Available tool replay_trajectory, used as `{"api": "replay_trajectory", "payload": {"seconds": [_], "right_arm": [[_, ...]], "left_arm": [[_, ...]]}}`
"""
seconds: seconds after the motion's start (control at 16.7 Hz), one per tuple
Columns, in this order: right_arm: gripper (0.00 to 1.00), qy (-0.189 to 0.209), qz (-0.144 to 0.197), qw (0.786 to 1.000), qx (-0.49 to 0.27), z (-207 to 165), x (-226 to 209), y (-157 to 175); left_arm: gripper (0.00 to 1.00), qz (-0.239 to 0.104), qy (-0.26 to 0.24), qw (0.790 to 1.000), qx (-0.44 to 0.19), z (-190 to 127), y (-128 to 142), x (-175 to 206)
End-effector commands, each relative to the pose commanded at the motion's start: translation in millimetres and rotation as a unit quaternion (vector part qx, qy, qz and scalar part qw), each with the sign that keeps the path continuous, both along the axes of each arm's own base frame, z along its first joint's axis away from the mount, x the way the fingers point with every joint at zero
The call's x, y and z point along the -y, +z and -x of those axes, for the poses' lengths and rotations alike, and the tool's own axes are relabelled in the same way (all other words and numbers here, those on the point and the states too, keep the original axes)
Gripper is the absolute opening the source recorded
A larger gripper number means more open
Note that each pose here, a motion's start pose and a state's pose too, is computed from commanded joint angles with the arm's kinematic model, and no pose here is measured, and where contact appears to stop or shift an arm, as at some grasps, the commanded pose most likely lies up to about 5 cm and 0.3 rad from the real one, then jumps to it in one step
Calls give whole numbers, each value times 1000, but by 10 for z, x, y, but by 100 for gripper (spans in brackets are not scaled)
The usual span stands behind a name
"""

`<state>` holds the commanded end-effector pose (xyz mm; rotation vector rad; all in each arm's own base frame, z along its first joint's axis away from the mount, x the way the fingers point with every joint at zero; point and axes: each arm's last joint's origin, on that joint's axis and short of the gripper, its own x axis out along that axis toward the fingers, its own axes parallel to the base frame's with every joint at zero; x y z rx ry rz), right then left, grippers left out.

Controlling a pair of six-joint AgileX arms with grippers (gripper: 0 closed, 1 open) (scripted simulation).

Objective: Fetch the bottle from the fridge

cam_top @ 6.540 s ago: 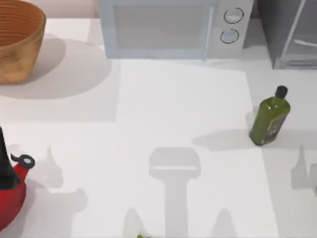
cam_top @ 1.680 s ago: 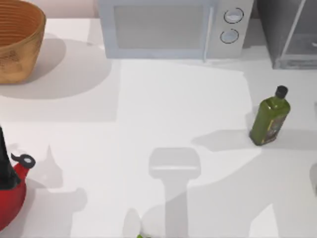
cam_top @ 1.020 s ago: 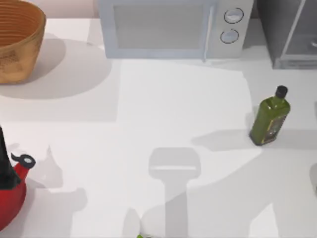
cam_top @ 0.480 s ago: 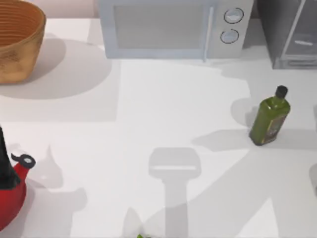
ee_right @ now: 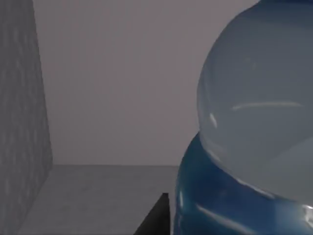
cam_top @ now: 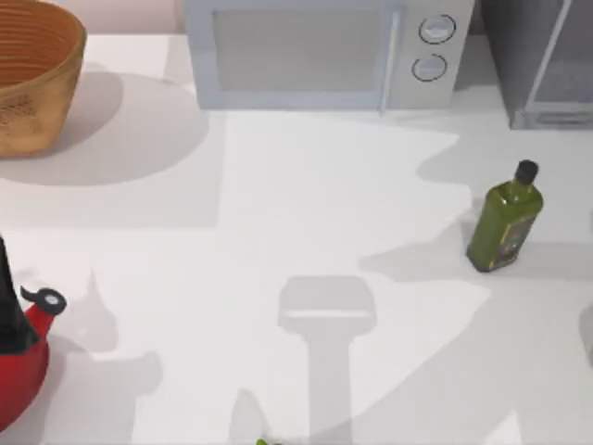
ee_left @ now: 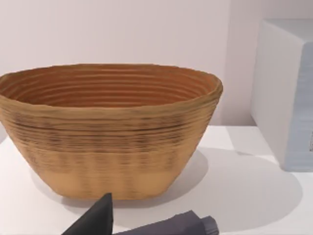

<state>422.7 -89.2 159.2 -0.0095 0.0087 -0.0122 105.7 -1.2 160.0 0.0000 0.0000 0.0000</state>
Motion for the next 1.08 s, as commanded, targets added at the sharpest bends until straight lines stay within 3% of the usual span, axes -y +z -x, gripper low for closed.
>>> {"api": "replay_trajectory", "payload": {"seconds": [0.3, 0.72, 1.08], "right_arm": [[0, 4, -2, 1000, -8, 492, -47, -52], [0, 2, -1, 1000, -1, 543, -46, -16], [0, 3, 6, 1000, 8, 887, -245, 426]], "left_arm": [[100, 0, 0, 1000, 0, 0, 0, 0], [100, 0, 0, 1000, 0, 0, 0, 0], [100, 0, 0, 1000, 0, 0, 0, 0]]}}
